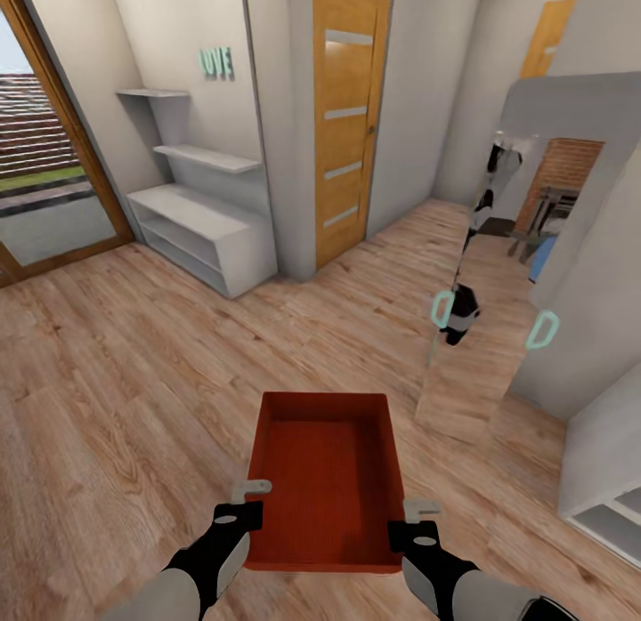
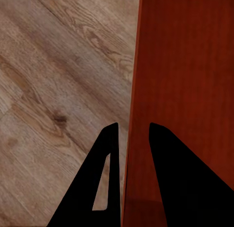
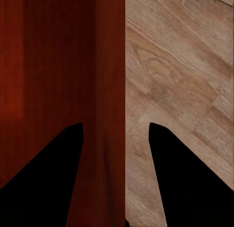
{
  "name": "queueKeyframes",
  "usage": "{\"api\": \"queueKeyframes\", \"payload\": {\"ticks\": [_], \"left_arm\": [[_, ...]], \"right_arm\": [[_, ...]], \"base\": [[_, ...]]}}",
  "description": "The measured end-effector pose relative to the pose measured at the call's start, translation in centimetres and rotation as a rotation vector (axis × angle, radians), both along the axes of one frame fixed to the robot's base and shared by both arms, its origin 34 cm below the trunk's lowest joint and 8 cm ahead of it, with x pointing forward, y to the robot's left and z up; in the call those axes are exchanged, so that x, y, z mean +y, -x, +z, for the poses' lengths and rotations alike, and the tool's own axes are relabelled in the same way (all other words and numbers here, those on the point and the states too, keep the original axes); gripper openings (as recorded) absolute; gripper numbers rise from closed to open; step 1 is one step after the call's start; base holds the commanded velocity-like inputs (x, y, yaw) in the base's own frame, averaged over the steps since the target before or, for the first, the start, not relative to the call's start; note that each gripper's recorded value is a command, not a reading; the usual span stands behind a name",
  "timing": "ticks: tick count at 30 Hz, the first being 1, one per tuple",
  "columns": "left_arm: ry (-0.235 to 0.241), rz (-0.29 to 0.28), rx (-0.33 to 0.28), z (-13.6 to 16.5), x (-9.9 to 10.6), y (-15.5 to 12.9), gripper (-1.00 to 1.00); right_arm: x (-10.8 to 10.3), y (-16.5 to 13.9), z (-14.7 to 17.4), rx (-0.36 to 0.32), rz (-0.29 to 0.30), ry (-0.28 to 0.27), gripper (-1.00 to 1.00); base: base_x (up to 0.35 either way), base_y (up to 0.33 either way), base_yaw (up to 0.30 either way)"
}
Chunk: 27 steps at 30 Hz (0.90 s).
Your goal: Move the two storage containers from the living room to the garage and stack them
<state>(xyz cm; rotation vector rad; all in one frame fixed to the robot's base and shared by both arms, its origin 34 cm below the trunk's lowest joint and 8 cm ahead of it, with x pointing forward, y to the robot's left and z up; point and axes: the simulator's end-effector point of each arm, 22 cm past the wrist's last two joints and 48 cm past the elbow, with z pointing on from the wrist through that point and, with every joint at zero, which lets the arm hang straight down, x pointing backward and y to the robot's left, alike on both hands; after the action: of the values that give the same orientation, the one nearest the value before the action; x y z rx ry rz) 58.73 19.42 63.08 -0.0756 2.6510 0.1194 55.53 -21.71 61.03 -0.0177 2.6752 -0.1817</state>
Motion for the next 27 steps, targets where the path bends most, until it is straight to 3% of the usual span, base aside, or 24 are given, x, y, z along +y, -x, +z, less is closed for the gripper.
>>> {"api": "queueKeyframes", "payload": {"ticks": [20, 27], "left_arm": [[0.001, 0.002, 0.023, -0.5, 0.0, 0.9, -1.00], [0.000, 0.000, 0.009, -0.2, 0.0, 0.4, -1.00]], "right_arm": [[0.0, 0.9, -0.4, 0.024, 0.005, 0.006, -1.00], [0.0, 0.4, -0.2, 0.009, 0.001, 0.001, -1.00]], "base": [[0.322, 0.000, 0.002], [0.322, 0.000, 0.222]]}}
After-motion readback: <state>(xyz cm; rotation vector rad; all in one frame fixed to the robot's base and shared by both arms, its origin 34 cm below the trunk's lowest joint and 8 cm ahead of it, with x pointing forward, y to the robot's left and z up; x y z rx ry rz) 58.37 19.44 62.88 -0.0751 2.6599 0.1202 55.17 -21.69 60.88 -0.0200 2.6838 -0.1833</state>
